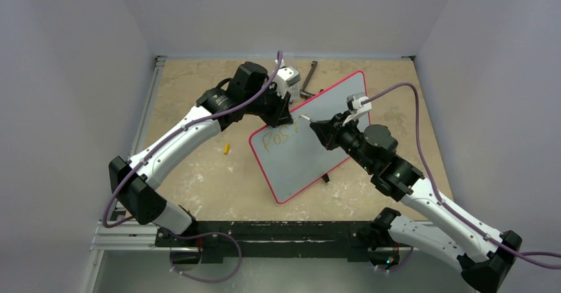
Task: Write a sentence on the whiteboard
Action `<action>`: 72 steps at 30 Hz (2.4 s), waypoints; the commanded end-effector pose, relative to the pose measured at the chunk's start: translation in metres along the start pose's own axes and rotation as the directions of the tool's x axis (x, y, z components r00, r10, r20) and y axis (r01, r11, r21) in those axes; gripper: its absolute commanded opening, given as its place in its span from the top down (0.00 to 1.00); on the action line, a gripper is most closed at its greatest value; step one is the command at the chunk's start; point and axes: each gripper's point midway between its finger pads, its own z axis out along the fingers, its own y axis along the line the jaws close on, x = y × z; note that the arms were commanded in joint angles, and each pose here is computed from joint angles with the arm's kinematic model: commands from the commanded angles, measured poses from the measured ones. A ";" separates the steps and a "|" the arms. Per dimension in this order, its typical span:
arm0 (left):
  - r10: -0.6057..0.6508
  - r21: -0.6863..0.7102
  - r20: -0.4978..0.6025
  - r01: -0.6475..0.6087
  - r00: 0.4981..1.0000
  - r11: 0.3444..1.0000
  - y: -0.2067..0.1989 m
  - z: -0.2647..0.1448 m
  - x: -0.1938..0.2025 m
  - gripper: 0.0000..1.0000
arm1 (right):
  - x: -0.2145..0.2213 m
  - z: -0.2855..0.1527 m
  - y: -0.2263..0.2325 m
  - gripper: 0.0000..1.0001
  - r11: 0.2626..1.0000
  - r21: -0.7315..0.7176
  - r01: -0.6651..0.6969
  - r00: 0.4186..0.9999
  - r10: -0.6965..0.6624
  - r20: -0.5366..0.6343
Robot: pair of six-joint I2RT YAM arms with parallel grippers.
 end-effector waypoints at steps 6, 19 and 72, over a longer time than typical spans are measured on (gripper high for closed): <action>0.068 -0.030 -0.127 -0.072 0.990 0.997 0.007 0.000 0.034 1.00 | -0.034 0.016 -0.003 1.00 0.997 0.072 -0.036 0.995 0.030 0.092; 0.070 -0.030 -0.124 -0.075 0.990 0.997 0.006 -0.001 0.033 1.00 | -0.014 0.018 -0.010 1.00 0.996 0.086 -0.029 0.999 0.025 0.044; 0.074 -0.028 -0.113 -0.078 0.991 0.997 0.003 -0.003 0.031 1.00 | -0.037 -0.019 -0.022 1.00 0.984 0.169 -0.052 0.997 0.041 0.070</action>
